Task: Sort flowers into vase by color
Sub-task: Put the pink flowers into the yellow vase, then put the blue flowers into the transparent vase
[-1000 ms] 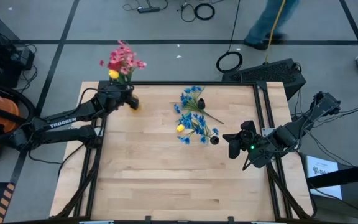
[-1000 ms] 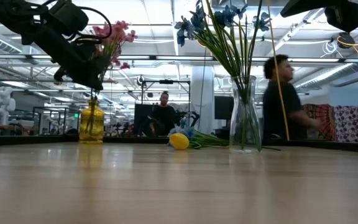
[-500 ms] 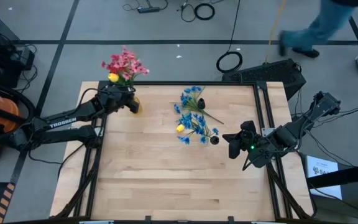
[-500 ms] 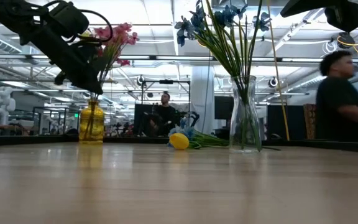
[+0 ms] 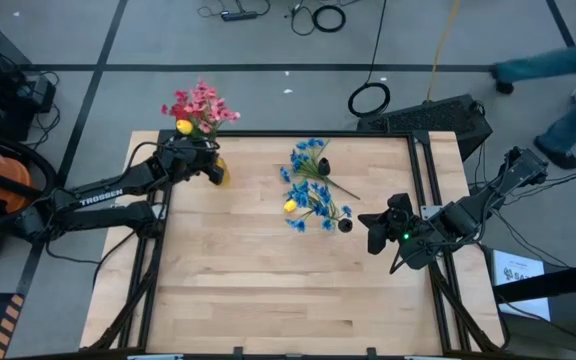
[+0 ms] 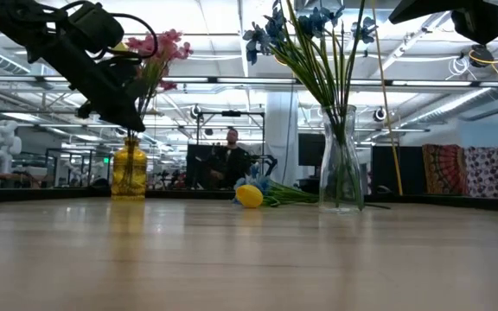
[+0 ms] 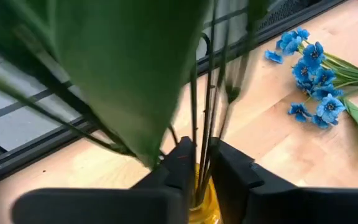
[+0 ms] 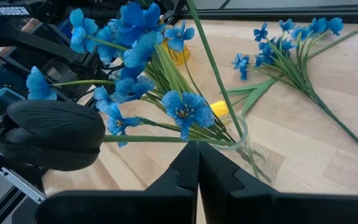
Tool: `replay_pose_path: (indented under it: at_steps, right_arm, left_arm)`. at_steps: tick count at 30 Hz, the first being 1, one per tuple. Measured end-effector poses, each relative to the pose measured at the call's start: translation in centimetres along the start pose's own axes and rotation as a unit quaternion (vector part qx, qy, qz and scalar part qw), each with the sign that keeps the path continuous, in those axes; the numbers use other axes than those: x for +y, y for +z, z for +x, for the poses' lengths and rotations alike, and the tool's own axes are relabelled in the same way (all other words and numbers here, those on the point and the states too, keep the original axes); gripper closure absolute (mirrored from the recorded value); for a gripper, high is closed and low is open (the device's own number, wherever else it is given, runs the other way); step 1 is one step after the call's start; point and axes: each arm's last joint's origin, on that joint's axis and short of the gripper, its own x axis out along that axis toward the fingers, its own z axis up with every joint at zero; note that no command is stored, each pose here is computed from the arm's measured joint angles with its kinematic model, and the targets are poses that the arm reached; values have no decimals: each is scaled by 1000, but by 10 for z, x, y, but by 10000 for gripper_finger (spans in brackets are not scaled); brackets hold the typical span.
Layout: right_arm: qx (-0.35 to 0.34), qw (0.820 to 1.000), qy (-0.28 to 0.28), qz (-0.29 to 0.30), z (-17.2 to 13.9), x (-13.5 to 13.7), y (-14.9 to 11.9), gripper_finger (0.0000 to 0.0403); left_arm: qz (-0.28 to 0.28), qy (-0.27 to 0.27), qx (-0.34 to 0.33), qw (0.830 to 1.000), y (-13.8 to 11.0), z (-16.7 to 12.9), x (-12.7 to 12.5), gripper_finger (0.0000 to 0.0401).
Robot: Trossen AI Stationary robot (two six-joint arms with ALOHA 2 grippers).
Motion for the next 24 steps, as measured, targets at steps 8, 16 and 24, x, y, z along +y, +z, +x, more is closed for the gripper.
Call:
replay_pose_path:
  at_steps: [8, 16, 24]
  right_arm:
    - [0, 1000, 0, -1, 0, 0, 0, 403]
    - [-1, 1000, 0, -8, 0, 0, 0, 403]
    - [0, 1000, -1, -14, 0, 0, 0, 403]
  left_arm:
    - [2, -3, 10, 1000, 0, -2, 0, 280]
    - [-29, -17, 12, 999, 12, -24, -1, 279]
    - [-57, -52, 44, 996, 11, -46, -7, 279]
